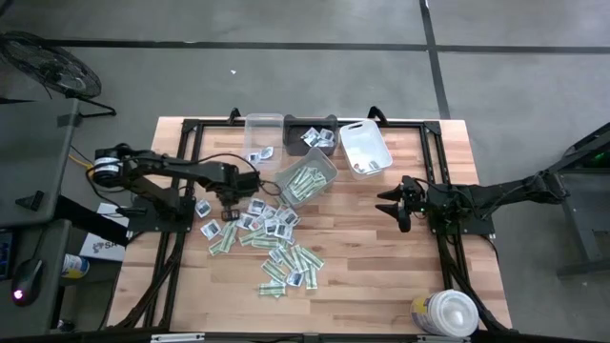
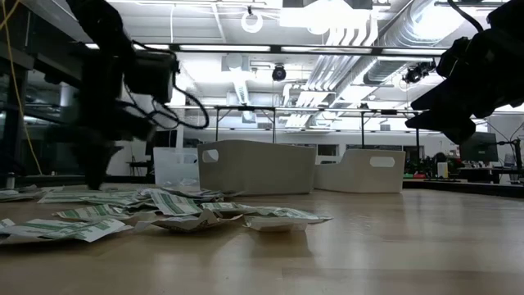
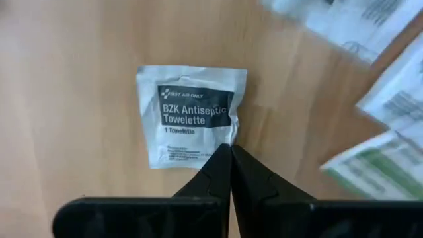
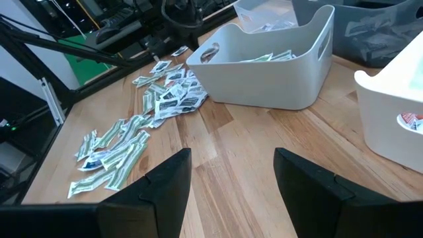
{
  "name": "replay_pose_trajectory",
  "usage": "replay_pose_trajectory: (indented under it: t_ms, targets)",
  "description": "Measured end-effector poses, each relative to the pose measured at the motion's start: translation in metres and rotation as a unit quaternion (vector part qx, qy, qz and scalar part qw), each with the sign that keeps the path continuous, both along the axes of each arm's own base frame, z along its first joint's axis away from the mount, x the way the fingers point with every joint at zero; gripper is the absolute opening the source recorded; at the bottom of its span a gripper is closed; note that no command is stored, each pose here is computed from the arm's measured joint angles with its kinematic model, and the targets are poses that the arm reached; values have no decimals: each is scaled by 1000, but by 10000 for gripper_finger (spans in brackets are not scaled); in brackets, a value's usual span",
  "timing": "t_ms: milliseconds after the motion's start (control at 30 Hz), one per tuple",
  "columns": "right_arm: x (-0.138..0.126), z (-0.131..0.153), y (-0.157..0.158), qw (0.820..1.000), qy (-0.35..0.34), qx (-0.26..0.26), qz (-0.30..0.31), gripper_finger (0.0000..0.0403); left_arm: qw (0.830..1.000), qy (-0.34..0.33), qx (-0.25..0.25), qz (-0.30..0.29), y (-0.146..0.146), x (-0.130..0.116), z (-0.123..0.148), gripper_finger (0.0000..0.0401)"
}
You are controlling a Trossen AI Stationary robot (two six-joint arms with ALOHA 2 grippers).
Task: Pick & Place First Aid Supplies
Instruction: Put the towelette pack into the black bin
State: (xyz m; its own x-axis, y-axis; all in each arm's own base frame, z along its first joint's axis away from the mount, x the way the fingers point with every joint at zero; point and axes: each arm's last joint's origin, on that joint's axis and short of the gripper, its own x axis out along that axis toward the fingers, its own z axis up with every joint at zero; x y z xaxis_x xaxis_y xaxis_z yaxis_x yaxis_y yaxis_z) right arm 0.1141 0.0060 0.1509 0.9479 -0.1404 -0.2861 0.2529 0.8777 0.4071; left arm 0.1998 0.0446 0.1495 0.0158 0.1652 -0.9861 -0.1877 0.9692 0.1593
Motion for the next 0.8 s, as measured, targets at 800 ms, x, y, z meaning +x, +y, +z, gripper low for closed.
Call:
replay_pose_trajectory:
  t_ms: [800]
  targets:
    - [0, 0, 0, 1000, 0, 0, 0, 208, 983, -148, 102, -40, 12, 46, 115, 0]
